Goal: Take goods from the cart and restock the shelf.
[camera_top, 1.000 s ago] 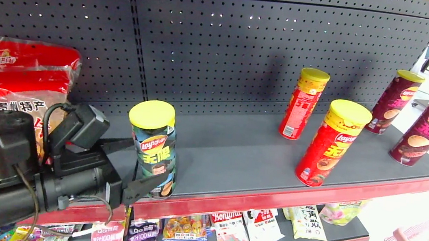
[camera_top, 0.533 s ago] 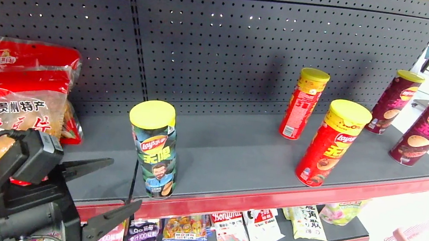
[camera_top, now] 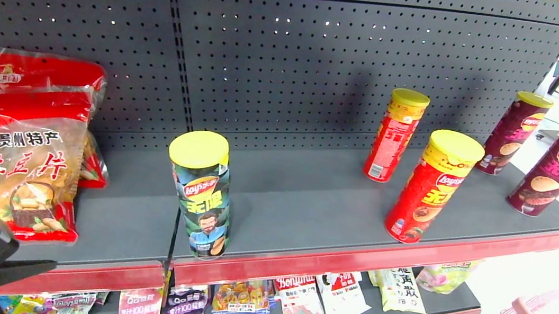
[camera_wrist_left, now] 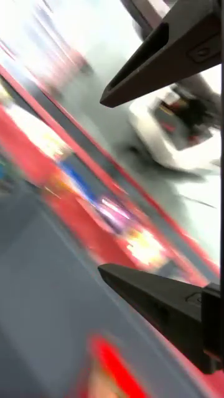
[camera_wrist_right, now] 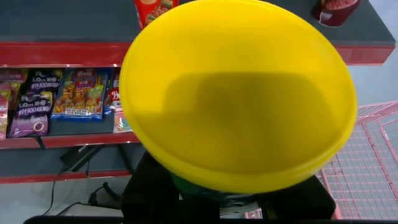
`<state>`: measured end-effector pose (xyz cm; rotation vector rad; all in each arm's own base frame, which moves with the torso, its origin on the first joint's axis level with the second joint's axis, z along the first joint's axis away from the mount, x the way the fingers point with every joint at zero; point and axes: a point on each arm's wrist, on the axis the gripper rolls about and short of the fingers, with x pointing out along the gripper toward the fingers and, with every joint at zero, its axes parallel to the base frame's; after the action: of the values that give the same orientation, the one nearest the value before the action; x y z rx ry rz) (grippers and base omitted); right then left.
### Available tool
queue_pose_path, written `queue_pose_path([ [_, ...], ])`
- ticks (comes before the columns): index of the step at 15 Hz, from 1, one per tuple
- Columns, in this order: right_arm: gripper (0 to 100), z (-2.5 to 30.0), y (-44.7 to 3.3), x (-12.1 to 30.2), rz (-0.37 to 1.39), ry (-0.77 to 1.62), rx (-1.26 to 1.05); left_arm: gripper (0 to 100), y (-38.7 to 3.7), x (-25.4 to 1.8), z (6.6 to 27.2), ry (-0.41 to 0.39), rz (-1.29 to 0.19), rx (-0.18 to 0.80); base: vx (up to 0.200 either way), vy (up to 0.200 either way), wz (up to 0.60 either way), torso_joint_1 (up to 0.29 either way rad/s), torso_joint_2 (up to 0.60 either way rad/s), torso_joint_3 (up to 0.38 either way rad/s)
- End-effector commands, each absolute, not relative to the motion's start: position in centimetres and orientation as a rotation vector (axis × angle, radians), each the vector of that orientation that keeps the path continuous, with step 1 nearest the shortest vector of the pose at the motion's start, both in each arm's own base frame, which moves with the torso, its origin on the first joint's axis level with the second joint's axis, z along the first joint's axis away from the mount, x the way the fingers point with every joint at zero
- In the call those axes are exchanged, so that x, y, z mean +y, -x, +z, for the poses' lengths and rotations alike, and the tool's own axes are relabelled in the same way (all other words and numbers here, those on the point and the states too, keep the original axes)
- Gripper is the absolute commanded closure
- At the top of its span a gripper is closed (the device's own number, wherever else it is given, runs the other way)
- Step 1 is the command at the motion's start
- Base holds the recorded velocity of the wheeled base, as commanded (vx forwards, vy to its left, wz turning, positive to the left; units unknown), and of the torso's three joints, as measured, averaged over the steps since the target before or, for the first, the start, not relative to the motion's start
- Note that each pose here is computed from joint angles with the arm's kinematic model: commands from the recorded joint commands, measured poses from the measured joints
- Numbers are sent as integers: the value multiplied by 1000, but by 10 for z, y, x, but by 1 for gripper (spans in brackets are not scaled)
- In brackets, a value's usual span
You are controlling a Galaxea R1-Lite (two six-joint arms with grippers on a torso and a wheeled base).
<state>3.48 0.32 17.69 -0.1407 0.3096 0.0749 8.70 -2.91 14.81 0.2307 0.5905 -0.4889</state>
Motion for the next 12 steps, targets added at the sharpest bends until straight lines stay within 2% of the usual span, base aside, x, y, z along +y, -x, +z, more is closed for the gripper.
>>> queue_pose_path([
  [1,100,177,-38,4,78,145,332,0,-50,-14,181,-270,-401,464,0,0,0,0,0,0],
  [3,100,176,-39,4,77,147,336,0,-43,-12,188,-268,-376,463,0,0,0,0,0,0],
  [7,100,176,-40,4,85,175,344,0,-55,-11,193,-283,-265,455,0,0,0,0,0,0],
  [12,100,177,-40,4,81,178,335,0,-58,-11,189,-285,-259,455,0,0,0,0,0,0],
])
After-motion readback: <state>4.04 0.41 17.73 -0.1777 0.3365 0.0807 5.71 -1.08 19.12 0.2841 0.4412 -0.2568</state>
